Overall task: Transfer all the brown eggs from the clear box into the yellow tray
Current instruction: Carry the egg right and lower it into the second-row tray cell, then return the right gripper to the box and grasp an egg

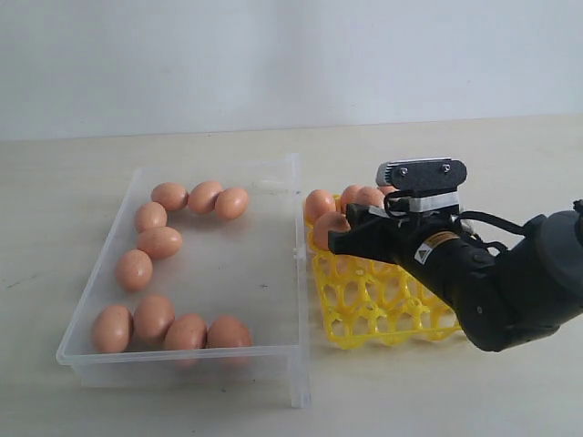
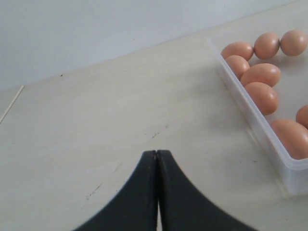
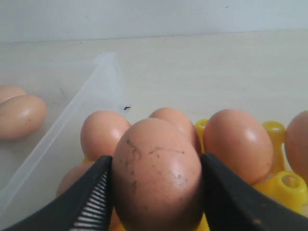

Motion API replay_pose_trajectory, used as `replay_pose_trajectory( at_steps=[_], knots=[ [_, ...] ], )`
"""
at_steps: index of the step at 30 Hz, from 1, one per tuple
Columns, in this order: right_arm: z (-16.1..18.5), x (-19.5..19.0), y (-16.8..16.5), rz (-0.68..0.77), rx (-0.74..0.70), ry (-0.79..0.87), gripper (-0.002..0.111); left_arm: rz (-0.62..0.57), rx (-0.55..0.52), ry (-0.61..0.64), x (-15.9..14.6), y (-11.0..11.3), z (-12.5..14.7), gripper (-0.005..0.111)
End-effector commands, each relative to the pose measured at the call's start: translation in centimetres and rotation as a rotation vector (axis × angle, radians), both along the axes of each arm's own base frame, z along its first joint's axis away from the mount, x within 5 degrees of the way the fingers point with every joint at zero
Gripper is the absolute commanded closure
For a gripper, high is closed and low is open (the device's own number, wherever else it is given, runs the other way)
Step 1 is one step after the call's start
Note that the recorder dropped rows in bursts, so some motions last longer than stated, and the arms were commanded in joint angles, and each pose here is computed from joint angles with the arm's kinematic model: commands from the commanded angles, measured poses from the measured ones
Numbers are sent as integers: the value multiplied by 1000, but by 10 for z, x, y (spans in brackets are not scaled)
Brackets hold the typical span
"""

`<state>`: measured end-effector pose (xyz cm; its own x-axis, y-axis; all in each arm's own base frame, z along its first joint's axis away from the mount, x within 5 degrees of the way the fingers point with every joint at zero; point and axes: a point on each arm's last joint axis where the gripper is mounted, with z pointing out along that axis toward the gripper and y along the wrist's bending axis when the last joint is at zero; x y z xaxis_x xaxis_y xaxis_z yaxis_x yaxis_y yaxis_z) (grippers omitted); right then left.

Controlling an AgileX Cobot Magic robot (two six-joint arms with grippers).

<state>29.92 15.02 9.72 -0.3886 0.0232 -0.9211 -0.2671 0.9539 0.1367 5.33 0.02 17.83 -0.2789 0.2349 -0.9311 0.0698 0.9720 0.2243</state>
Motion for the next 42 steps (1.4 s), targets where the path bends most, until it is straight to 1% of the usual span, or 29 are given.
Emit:
replay_pose_trajectory(
  at_steps=[1,6,9,11,12,15,17,19,23,25,28,31,32,34,36,38,39,40,42],
  knots=[
    [-1,7,4,10,5,28,101,3,-5,-16,0,0,2,107],
    [-3,9,5,8,5,51,97,3,-5,-16,0,0,2,107],
    [-3,9,5,8,3,59,90,3,-5,-16,0,0,2,107],
    [-4,8,5,9,1,66,81,3,-5,-16,0,0,2,107],
    [-4,8,5,9,1,66,74,3,-5,-16,0,0,2,107],
    [-5,8,5,9,-2,74,55,3,-5,-16,0,0,2,107],
    [-6,8,4,4,-3,85,47,3,-5,-16,0,0,2,107],
    [-6,8,4,3,-4,90,44,3,-5,-16,0,0,2,107],
    [-4,7,4,5,-7,106,44,3,-5,-16,0,0,2,107],
    [3,6,4,10,-5,101,44,3,-5,-16,0,0,2,107],
    [31,6,4,31,-9,46,47,3,-5,-16,0,0,2,107],
    [71,1,3,62,-24,-37,52,3,-5,-16,0,0,2,107],
    [86,-3,1,74,-32,-56,56,3,-5,-16,0,0,2,107],
    [113,-13,-1,94,-23,-83,67,3,-5,-16,0,0,2,107],
    [133,-24,1,142,-28,-87,83,3,-5,-16,0,0,2,107],
    [144,-31,3,170,-35,-54,99,3,-5,-16,0,0,2,107],
    [146,-32,4,193,-61,-23,106,3,-5,-16,0,0,2,107],
    [148,-33,6,208,-74,34,108,3,-5,-16,0,0,2,107],
    [148,-32,15,252,-126,156,108,3,-5,-16,0,0,2,107]
  ],
)
